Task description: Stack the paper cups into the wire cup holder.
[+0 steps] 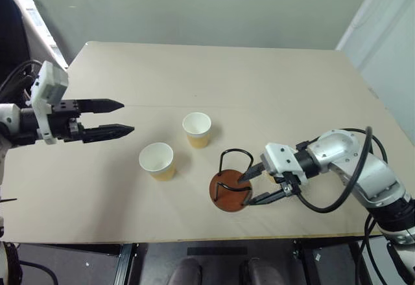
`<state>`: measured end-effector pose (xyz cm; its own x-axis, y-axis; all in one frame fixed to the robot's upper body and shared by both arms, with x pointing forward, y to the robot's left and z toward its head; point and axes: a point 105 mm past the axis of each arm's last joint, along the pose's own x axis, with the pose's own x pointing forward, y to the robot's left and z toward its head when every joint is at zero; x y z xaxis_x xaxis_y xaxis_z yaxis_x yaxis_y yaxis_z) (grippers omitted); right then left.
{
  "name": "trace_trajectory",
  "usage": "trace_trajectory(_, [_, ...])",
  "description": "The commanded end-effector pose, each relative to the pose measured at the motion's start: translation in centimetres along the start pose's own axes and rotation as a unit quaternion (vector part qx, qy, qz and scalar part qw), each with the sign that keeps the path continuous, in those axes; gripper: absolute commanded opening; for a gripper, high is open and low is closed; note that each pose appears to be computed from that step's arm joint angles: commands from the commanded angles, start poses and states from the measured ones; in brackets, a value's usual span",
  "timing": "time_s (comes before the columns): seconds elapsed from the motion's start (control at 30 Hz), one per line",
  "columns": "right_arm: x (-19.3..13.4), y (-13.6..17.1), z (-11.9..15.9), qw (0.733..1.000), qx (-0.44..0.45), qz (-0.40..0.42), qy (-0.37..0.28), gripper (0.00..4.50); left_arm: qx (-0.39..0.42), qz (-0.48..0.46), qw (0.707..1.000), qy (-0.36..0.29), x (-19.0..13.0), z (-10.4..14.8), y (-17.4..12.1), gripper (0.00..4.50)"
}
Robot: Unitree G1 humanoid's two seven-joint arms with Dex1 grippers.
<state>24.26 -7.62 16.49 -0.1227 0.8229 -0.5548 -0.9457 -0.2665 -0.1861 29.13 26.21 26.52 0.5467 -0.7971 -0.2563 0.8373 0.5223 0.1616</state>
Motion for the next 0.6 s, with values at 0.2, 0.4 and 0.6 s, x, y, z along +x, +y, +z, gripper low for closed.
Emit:
trace_trajectory(0.2, [-5.3,-2.4,6.9,0.994,-0.041,-0.08,-0.065,4.01,0.04,-0.054,0.998,0.014,-0.5,2.2,-1.5,4.32])
trace_trajectory(0.4, [-9.6,-1.3,9.8,0.991,-0.011,-0.104,-0.08,4.01,0.071,-0.16,0.982,0.066,-0.1,3.1,-4.6,4.32])
trace_trajectory(0.6, [-10.5,1.1,4.5,0.99,0.077,-0.107,0.049,4.01,0.122,-0.221,0.962,0.103,1.5,3.3,-7.1,4.32])
